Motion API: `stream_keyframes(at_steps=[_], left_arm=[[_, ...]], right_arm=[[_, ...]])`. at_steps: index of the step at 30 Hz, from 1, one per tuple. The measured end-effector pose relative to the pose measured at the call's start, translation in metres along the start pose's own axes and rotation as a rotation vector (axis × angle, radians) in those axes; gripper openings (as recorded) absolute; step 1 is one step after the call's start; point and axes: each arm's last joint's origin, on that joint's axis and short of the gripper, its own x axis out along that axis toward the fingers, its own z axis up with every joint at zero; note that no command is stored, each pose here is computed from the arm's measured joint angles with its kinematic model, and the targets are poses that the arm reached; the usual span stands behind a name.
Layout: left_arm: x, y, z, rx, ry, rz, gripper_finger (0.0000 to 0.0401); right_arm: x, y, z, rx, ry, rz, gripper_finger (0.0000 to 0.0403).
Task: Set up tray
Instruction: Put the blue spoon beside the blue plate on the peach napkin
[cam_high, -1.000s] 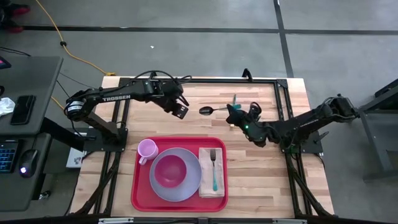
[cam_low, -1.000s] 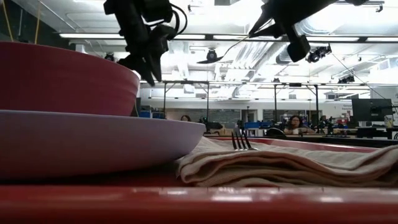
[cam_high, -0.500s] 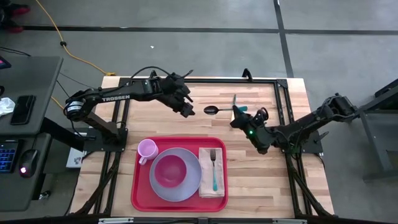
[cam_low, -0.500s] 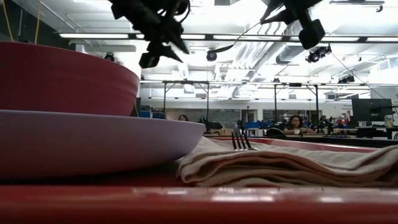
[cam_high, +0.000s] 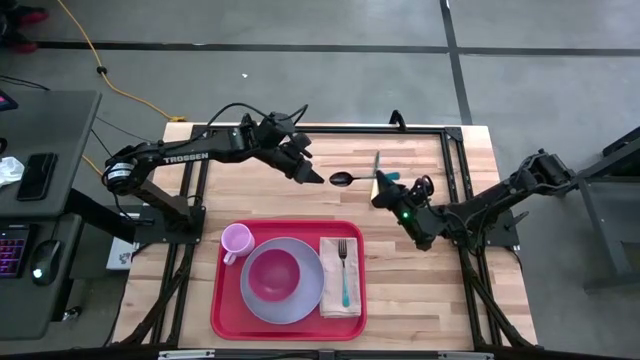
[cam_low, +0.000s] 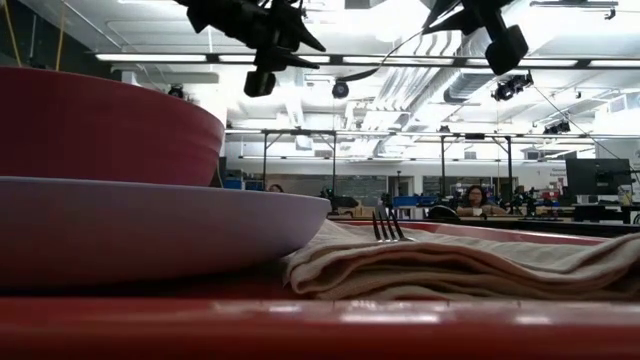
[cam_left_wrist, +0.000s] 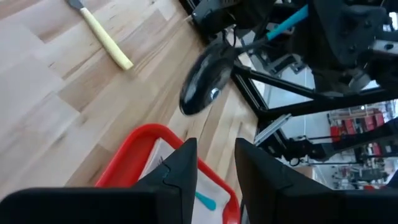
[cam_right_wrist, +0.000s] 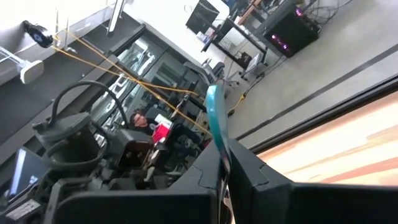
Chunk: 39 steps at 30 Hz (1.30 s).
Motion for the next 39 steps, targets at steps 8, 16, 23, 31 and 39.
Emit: stream_keyframes(at_steps=[8,16,23,31,39], left_arm=[[0.0,0.001,0.001,-0.015,-0.036,0.042,0.0138],[0.005,0.005,0.002,-0.027,-0.05,0.065,0.0138],[0.014,0.007,0.001,-0.049,-0.025,0.054,0.0138],[0.015,0.002,0.001,-0.036,-0.031,0.023,0.0138],[0.015,0.003,0.001,-0.038,-0.029,0.025,0.0138]], right_arm=[[0.002,0.001,0.0,0.029,0.023,0.019,0.0],[0.002,0.002,0.001,0.051,0.035,0.032,0.0],[0.002,0.002,0.001,0.049,0.035,0.032,0.0],[0.011,0.002,0.002,0.048,0.04,0.039,0.0],[0.016,0.001,0.002,0.048,0.054,0.05,0.0]])
